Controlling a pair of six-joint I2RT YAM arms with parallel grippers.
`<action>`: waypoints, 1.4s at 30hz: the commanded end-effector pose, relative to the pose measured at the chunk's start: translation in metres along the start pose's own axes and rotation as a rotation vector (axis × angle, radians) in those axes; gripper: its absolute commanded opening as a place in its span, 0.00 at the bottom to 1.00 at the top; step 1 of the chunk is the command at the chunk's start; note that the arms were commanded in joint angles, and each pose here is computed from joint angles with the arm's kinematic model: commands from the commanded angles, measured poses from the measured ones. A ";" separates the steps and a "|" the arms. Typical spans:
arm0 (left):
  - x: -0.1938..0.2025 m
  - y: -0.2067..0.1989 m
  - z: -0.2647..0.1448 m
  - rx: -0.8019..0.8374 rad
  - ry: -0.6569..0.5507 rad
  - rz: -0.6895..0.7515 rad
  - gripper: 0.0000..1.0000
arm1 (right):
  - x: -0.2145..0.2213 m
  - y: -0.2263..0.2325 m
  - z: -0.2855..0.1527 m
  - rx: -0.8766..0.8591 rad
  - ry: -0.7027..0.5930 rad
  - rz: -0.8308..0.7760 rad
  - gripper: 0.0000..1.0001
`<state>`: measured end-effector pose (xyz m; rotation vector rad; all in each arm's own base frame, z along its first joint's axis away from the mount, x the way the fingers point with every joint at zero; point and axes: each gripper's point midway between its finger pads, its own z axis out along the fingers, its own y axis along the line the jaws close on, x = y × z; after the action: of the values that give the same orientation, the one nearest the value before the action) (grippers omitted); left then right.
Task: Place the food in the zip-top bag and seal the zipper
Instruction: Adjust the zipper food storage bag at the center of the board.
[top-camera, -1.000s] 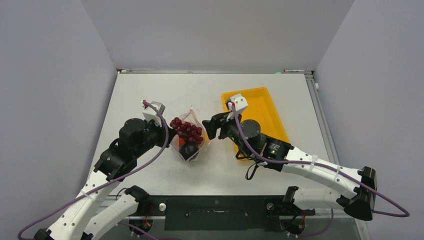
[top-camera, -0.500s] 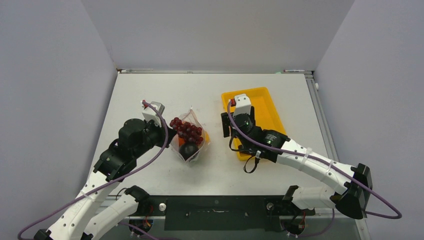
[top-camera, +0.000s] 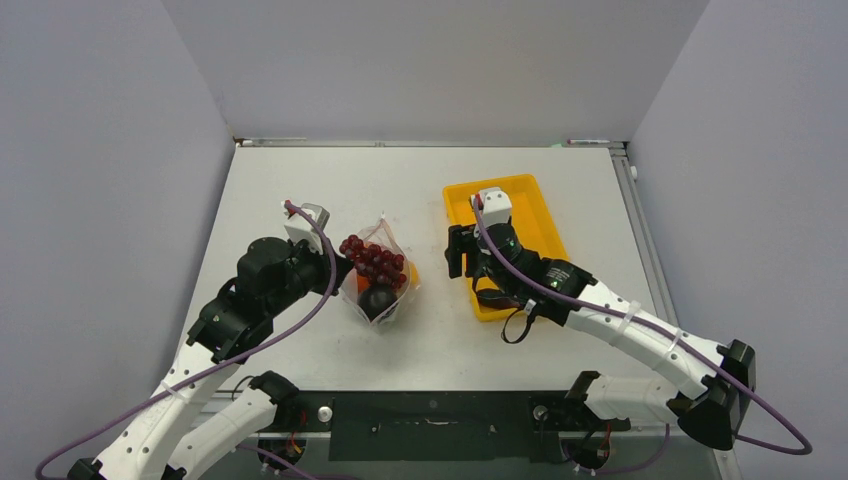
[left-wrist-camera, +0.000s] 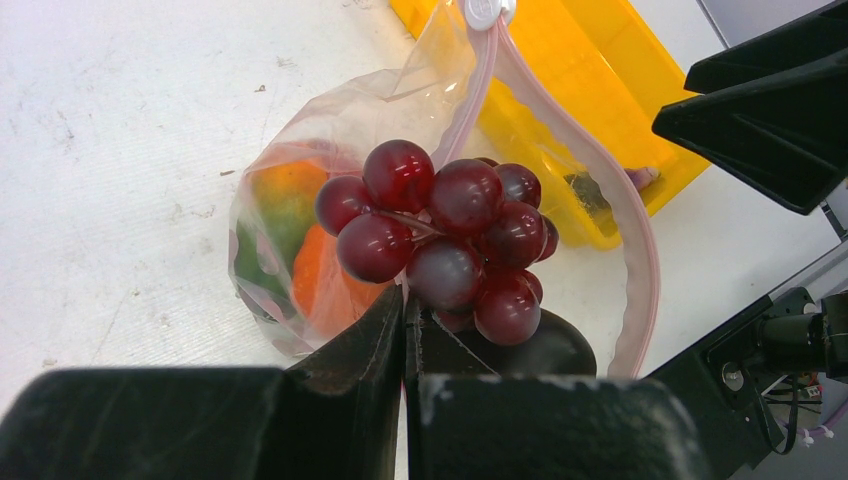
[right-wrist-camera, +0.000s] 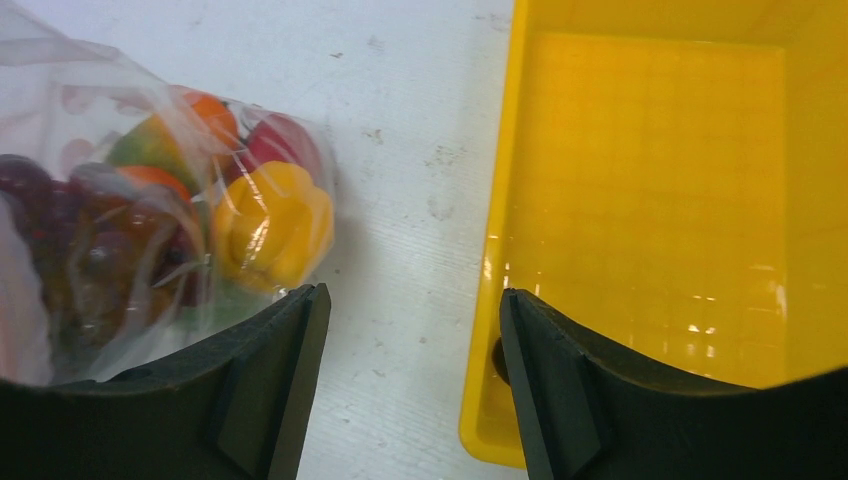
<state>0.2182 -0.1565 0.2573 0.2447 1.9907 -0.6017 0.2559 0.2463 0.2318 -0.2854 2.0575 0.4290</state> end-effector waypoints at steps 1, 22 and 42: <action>-0.015 -0.004 -0.001 0.018 -0.057 0.001 0.00 | -0.022 0.038 -0.016 -0.198 -0.075 0.123 0.61; -0.015 -0.006 -0.003 0.030 -0.057 0.002 0.00 | -0.018 0.117 -0.020 -0.358 -0.031 0.072 0.61; -0.014 -0.006 -0.002 0.030 -0.048 0.003 0.00 | -0.006 0.111 0.008 -0.159 -0.011 -0.054 0.05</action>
<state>0.2173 -0.1577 0.2567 0.2506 1.9932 -0.6091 0.2159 0.3484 0.2225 -0.4769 2.0791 0.5756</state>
